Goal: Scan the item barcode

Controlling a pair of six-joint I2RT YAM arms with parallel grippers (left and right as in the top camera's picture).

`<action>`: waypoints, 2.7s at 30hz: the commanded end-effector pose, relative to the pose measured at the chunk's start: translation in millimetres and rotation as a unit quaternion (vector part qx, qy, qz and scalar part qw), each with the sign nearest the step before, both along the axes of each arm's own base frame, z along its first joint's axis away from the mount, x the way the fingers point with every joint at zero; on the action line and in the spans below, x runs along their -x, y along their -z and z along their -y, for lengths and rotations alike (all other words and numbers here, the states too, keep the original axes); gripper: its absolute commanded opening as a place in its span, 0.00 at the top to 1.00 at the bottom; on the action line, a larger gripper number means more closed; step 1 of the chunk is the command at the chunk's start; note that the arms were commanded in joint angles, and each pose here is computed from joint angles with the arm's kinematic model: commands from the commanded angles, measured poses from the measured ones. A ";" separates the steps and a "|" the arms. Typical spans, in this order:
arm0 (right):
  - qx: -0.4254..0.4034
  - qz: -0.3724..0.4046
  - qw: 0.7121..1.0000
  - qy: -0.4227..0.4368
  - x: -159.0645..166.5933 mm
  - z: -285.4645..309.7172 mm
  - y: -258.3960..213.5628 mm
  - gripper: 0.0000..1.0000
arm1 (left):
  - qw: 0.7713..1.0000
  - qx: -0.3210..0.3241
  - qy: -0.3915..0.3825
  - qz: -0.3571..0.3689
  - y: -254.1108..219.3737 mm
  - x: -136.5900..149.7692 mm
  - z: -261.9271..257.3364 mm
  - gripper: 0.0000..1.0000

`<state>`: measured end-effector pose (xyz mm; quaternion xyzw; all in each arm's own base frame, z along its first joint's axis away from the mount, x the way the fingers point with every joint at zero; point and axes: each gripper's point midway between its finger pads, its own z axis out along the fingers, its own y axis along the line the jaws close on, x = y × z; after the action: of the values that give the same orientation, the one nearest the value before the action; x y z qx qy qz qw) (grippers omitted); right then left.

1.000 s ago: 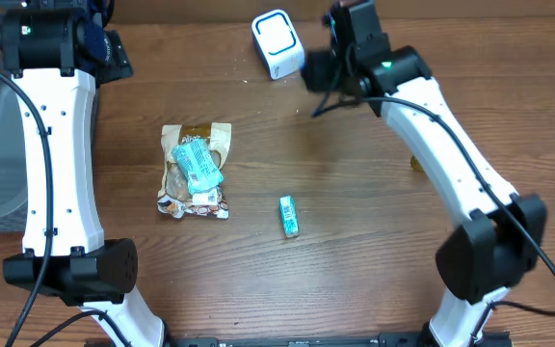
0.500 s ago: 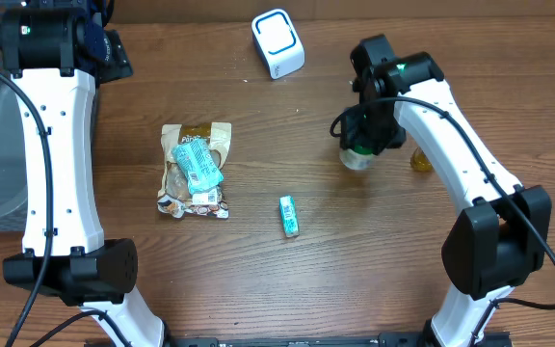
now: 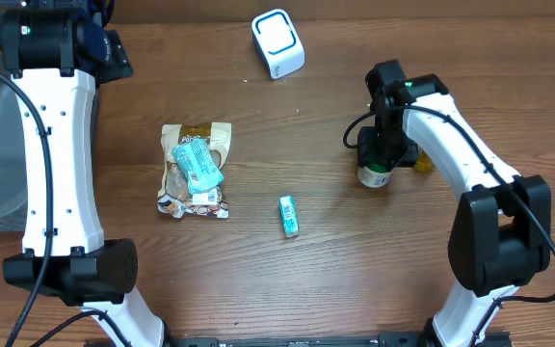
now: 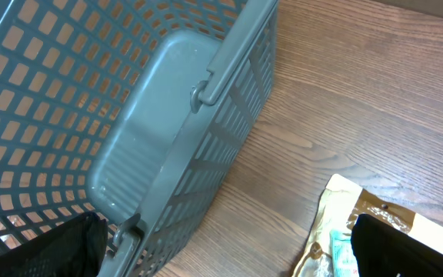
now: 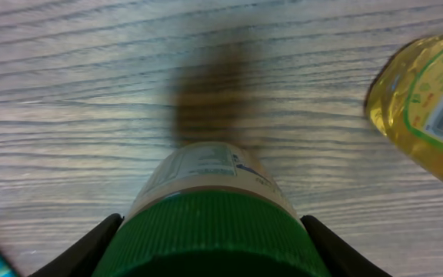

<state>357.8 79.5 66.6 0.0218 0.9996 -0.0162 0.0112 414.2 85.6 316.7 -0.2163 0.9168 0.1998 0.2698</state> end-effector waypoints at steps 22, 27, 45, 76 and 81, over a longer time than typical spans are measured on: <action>0.018 0.072 0.997 0.004 -37.1 3.4 -52.0 0.00 | 1.000 -0.002 0.009 0.009 -8.1 -0.2 1.1 0.01; -0.086 0.087 0.992 -0.020 -42.4 -40.6 -95.1 0.00 | 1.000 -0.002 0.009 0.009 -8.1 -0.2 1.1 0.00; -0.203 -0.001 0.977 -0.065 4.7 -106.9 -89.7 0.15 | 1.000 -0.002 0.009 0.009 -8.1 -0.2 1.1 0.00; -0.180 -0.020 0.979 -0.089 20.8 -119.0 -61.2 0.10 | 1.000 -0.002 0.009 0.009 -8.1 -0.2 1.1 0.01; -0.180 -0.020 0.979 -0.089 21.0 -118.9 -61.2 0.10 | 1.000 -0.002 0.009 0.009 -8.1 -0.2 1.1 0.00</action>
<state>336.2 199.3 127.6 -0.0631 0.9839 0.1666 -0.0155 414.1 85.6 316.6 -0.2163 0.9168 0.1998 0.2697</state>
